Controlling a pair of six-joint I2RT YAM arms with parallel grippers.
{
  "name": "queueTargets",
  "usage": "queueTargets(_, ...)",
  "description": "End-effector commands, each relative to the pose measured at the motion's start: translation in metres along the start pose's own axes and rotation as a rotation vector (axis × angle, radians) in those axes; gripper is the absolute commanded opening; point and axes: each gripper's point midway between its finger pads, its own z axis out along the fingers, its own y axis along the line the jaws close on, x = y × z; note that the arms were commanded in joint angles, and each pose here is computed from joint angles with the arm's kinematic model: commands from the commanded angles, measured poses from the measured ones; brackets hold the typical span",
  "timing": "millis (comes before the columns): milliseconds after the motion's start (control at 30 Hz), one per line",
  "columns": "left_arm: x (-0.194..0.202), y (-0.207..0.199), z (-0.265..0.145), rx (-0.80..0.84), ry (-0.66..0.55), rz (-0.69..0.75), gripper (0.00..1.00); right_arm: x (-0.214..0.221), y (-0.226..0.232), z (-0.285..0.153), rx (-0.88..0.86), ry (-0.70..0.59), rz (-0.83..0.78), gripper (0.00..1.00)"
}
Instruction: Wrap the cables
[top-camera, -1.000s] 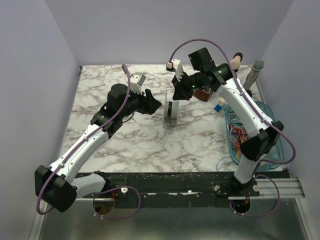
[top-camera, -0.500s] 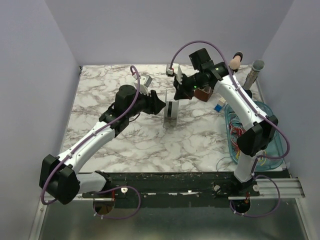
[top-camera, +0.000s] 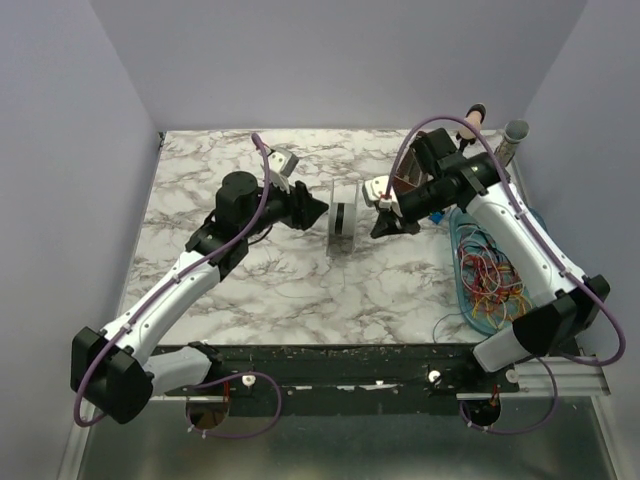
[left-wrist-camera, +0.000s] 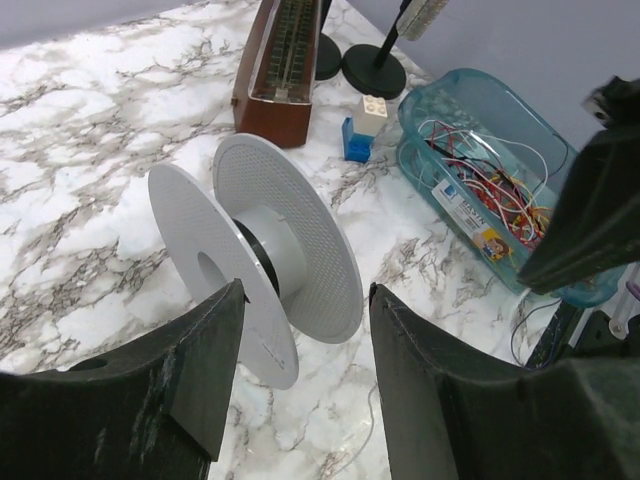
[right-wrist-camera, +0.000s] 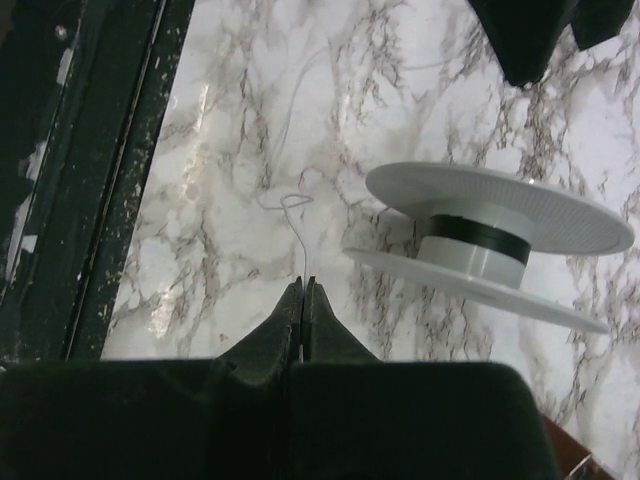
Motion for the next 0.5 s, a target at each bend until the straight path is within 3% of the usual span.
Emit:
queueTargets(0, 0.007, 0.013, 0.005, -0.058, -0.019, -0.059, 0.61, 0.018, 0.023, -0.015, 0.038, 0.105, -0.045, 0.01)
queueTargets(100, 0.012, 0.014, 0.011, -0.062, -0.032, -0.090, 0.63, 0.023, 0.019, -0.020, 0.094, 0.138, -0.065, 0.01)
queueTargets(300, 0.025, 0.018, 0.023, -0.074, -0.056, -0.194, 0.70, -0.007, -0.041, -0.003, 0.161, 0.001, -0.229, 0.01)
queueTargets(467, 0.018, 0.016, 0.026, -0.055, -0.105, -0.205, 0.75, -0.009, -0.074, 0.012, 0.147, -0.031, -0.282, 0.01)
